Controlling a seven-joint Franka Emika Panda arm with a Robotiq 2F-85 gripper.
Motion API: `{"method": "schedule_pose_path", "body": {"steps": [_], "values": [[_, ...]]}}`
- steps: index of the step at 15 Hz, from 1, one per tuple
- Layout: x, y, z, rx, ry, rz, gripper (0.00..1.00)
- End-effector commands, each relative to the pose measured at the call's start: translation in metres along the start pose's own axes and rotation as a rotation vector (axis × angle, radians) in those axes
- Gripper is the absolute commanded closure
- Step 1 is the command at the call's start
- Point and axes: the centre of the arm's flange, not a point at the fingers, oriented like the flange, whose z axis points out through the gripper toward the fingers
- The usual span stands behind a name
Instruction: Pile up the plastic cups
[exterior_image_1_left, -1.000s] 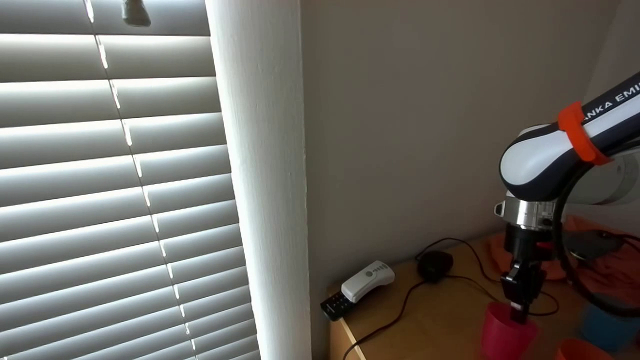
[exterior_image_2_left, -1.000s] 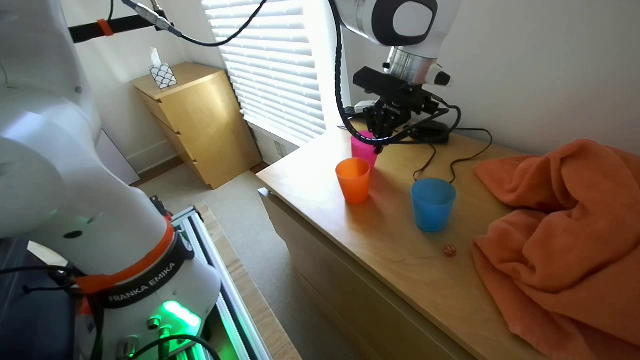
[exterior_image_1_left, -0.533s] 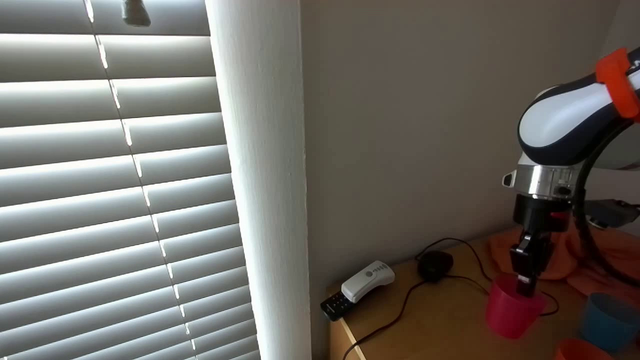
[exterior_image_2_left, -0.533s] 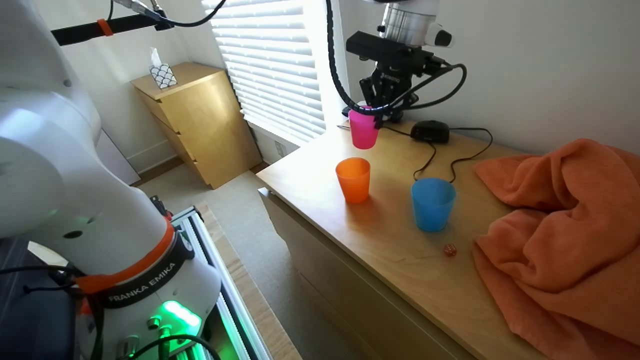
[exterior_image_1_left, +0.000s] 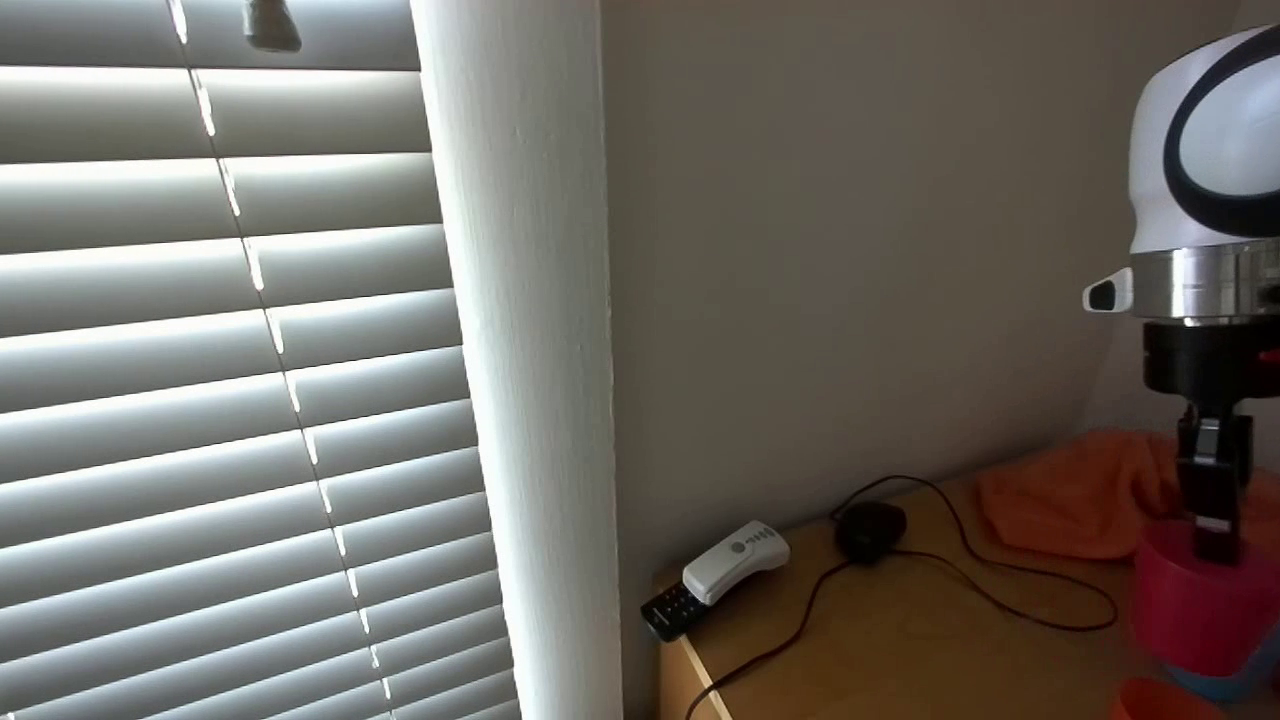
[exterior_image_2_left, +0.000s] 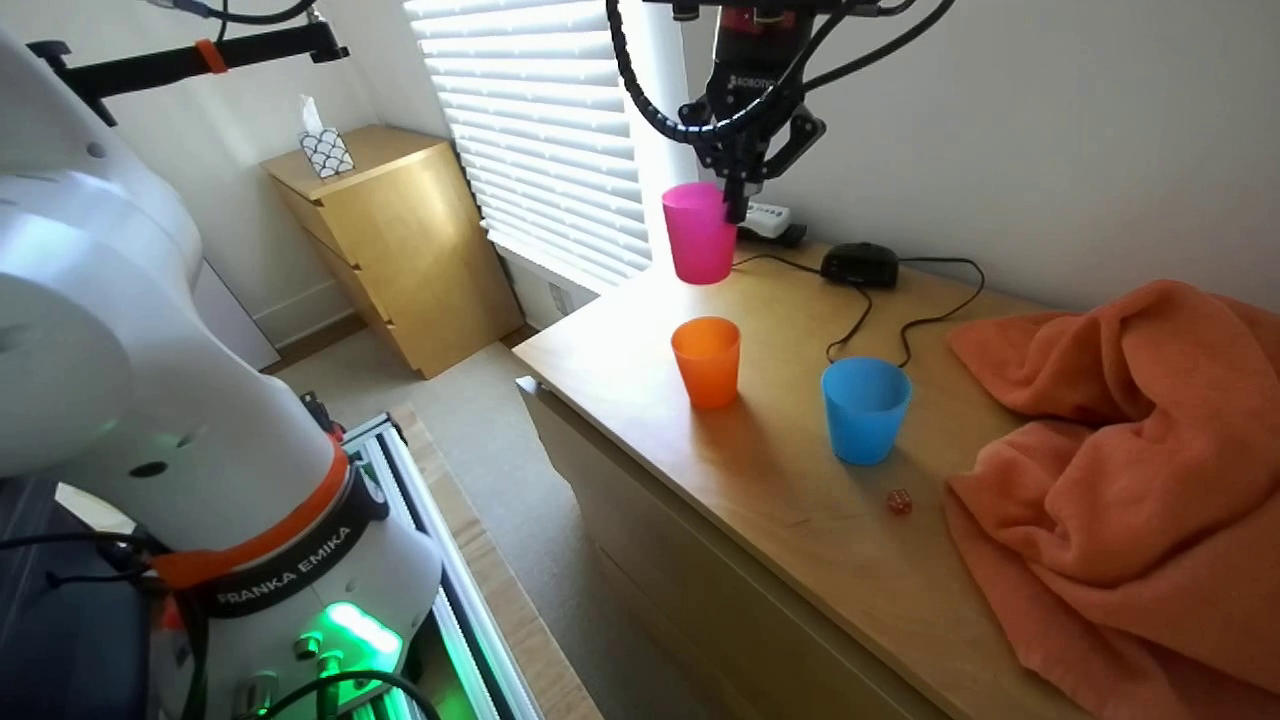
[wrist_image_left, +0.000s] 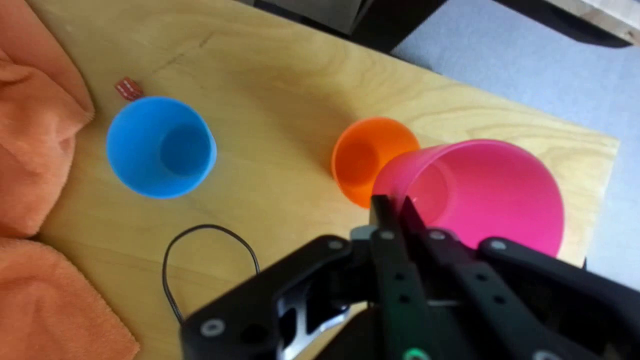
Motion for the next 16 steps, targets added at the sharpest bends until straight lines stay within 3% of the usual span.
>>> {"method": "schedule_pose_path", "body": {"steps": [1,9,16], "values": [[-0.028,-0.006,0.002,-0.075,-0.105,-0.058,0.99],[-0.017,-0.004,0.042,-0.109,-0.240,-0.244,0.99],[0.008,-0.004,0.067,-0.107,-0.186,-0.272,0.99]]}}
